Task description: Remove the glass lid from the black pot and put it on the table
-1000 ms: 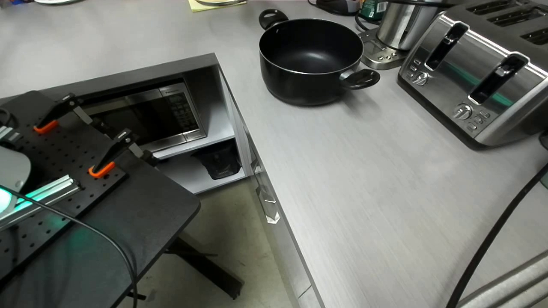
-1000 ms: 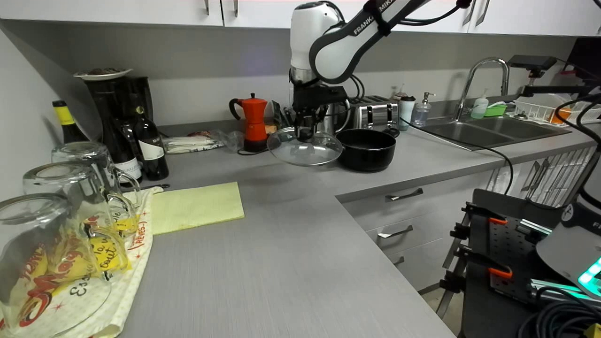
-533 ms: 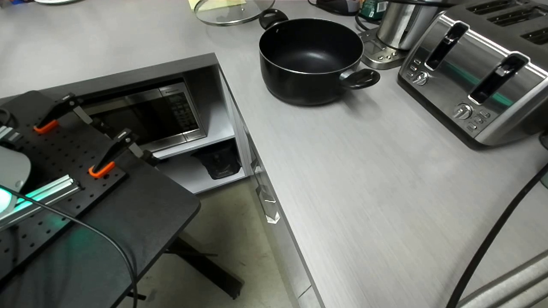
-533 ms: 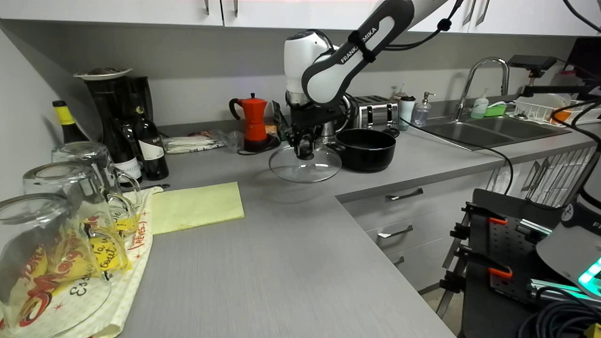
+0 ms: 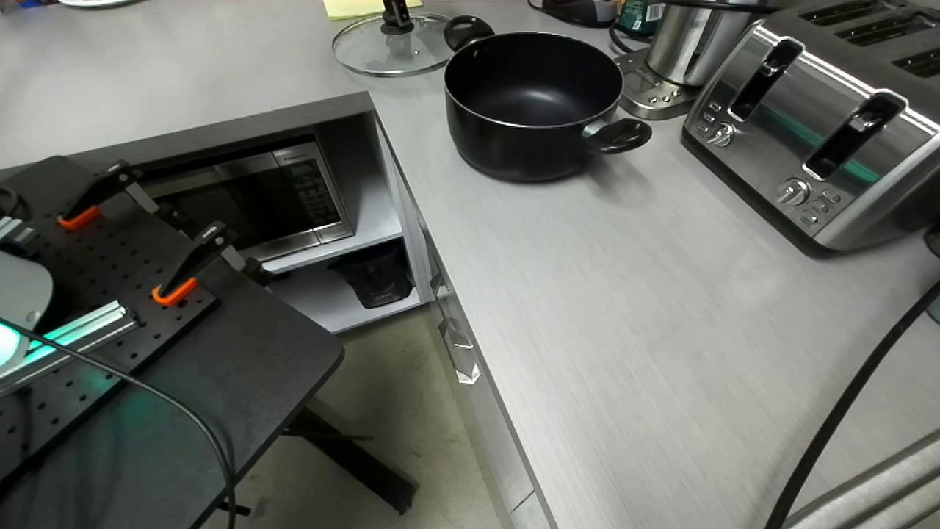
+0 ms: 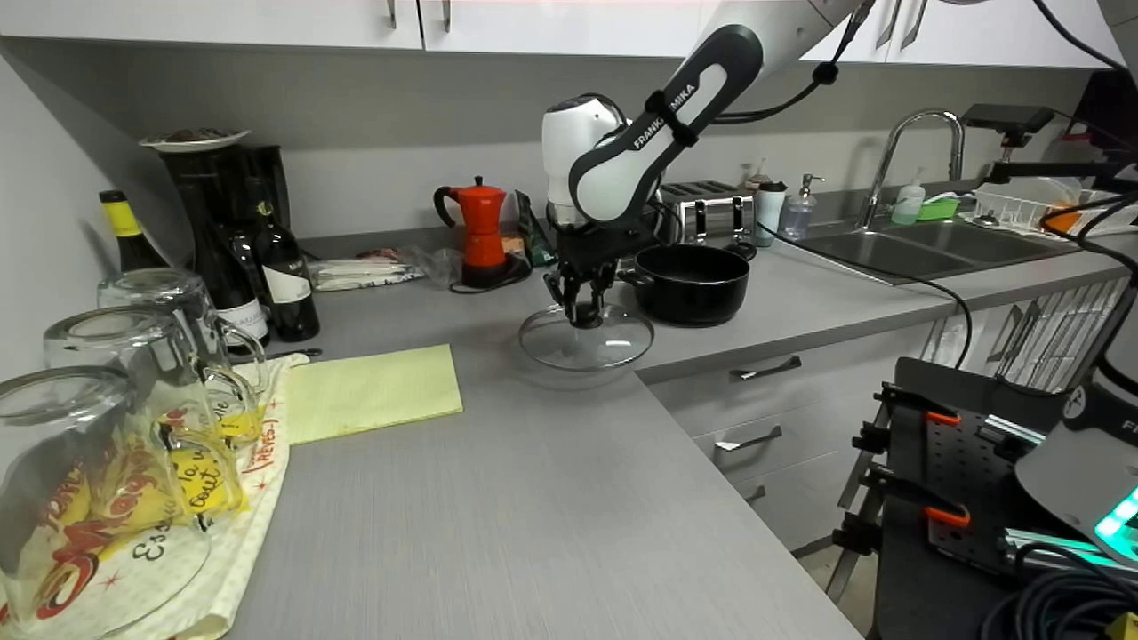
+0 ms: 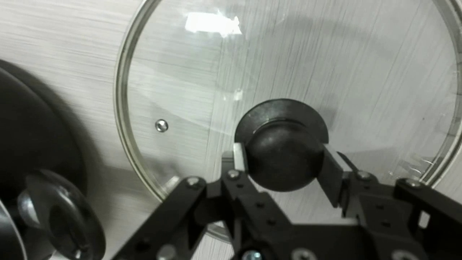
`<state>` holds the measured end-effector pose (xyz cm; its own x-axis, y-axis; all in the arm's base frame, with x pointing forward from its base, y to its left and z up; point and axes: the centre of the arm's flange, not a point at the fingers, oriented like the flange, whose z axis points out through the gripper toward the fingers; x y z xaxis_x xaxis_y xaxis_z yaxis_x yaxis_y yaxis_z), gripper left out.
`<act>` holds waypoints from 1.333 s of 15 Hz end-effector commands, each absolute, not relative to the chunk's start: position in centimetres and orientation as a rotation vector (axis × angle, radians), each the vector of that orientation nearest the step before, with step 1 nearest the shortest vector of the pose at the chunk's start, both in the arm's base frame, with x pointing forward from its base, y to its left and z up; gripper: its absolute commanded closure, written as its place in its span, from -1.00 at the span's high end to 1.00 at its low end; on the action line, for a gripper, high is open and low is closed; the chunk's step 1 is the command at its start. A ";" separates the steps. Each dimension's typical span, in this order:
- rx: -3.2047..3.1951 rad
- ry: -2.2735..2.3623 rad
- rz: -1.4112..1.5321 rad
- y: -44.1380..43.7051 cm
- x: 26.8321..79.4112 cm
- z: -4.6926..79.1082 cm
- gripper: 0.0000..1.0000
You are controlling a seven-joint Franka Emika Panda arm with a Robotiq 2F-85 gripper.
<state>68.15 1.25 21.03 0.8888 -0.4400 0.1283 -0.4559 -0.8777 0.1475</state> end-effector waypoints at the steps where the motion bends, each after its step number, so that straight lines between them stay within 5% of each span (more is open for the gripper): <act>1: 2.921 -0.659 0.125 0.6 68.7 21.2 -0.50; 18: 2.894 -0.675 0.269 -1.3 68.6 18.0 -0.50; 19: 2.894 -0.676 0.272 -1.2 68.5 18.1 0.50; 20: 2.896 -0.677 0.278 -1.2 68.4 18.3 0.51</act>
<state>68.54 -1.39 17.58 0.8845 -0.4281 0.1856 -0.4531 -0.8830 0.1222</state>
